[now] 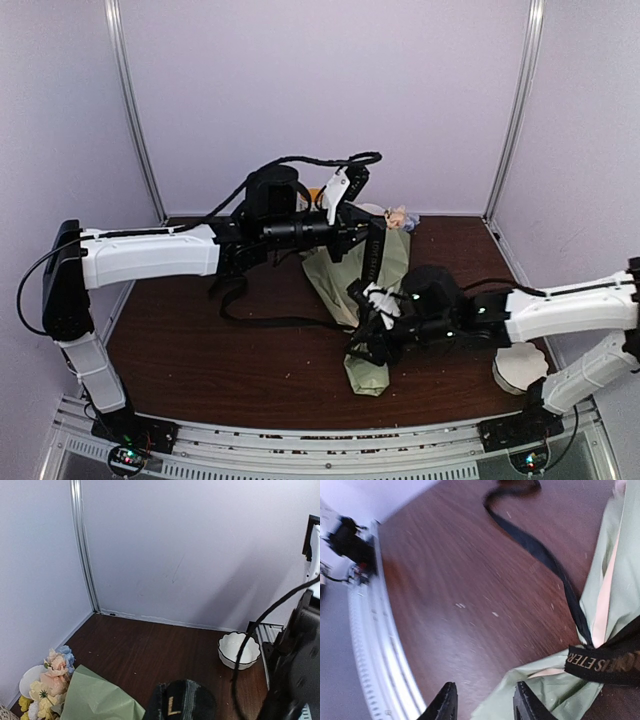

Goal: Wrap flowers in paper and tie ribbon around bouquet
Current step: Adjust the folded bouquet at the center of the board, then pass from the left arm to the right

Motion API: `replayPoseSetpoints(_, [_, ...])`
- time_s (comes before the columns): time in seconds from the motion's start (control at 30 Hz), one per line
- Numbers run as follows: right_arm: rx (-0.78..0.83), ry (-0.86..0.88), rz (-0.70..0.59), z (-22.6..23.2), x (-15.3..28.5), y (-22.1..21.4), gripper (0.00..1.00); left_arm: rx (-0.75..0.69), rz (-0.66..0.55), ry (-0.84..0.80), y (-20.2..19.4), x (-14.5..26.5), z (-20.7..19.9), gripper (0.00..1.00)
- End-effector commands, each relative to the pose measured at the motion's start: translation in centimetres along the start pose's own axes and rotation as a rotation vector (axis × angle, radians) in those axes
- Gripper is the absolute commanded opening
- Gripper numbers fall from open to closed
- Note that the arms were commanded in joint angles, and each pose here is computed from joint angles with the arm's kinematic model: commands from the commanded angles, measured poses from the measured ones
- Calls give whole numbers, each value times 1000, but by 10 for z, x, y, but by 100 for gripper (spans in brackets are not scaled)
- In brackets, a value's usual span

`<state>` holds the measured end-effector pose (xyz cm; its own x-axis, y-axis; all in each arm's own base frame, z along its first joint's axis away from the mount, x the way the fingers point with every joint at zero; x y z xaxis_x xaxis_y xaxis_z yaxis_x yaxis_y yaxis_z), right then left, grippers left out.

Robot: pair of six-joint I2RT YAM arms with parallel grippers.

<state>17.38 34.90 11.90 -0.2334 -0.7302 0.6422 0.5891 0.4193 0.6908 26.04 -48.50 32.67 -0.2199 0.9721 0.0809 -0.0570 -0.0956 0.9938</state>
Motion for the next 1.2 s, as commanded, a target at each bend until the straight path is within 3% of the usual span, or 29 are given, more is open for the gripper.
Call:
replayPoseSetpoints(0.0, [62, 177, -333, 48, 86, 62, 42, 4, -81, -18, 14, 4, 1, 0])
replayPoseSetpoints(0.13, [5, -15, -532, 14, 140, 88, 61, 9, -67, -22, 10, 2, 1, 0])
replayPoseSetpoints(0.27, [-89, -154, -595, -26, 160, 113, 72, 18, -55, -21, 7, 2, 1, 0])
replayPoseSetpoints(0.43, [-78, -67, -571, -20, 148, 142, 77, 22, -49, -13, 8, 3, 3, 0])
replayPoseSetpoints(0.63, [-71, -33, -571, -22, 141, 155, 73, 7, 39, -17, 1, 3, 3, 0])
replayPoseSetpoints(0.7, [-70, -24, -554, -24, 135, 158, 62, 5, 63, -57, -4, 2, -3, 0])
replayPoseSetpoints(0.83, [-77, 9, -498, -25, 127, 159, 1, 3, 98, -71, -11, 3, -6, 0])
replayPoseSetpoints(0.93, [-120, -14, -504, -37, 132, 151, 0, -7, 131, -84, -18, 10, -6, 18])
replayPoseSetpoints(1.07, [-189, -76, -520, -62, 146, 135, 0, 37, 222, -79, -49, 31, 6, 63])
replayPoseSetpoints(1.17, [-234, -114, -511, -79, 154, 117, 0, 94, 412, 58, -98, 61, 34, 72])
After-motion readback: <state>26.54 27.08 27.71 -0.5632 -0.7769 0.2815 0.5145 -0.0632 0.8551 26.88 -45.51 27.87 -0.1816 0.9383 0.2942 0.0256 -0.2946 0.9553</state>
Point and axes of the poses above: each gripper's point midway between its finger pads, its own x axis back along the fingers, its own z axis along the line the jaws close on, y = z × x, the point moved 1 cm from there along x, back along the fingers, and after that the axes turned 3 degrees about -x, right-handed, at the moved point
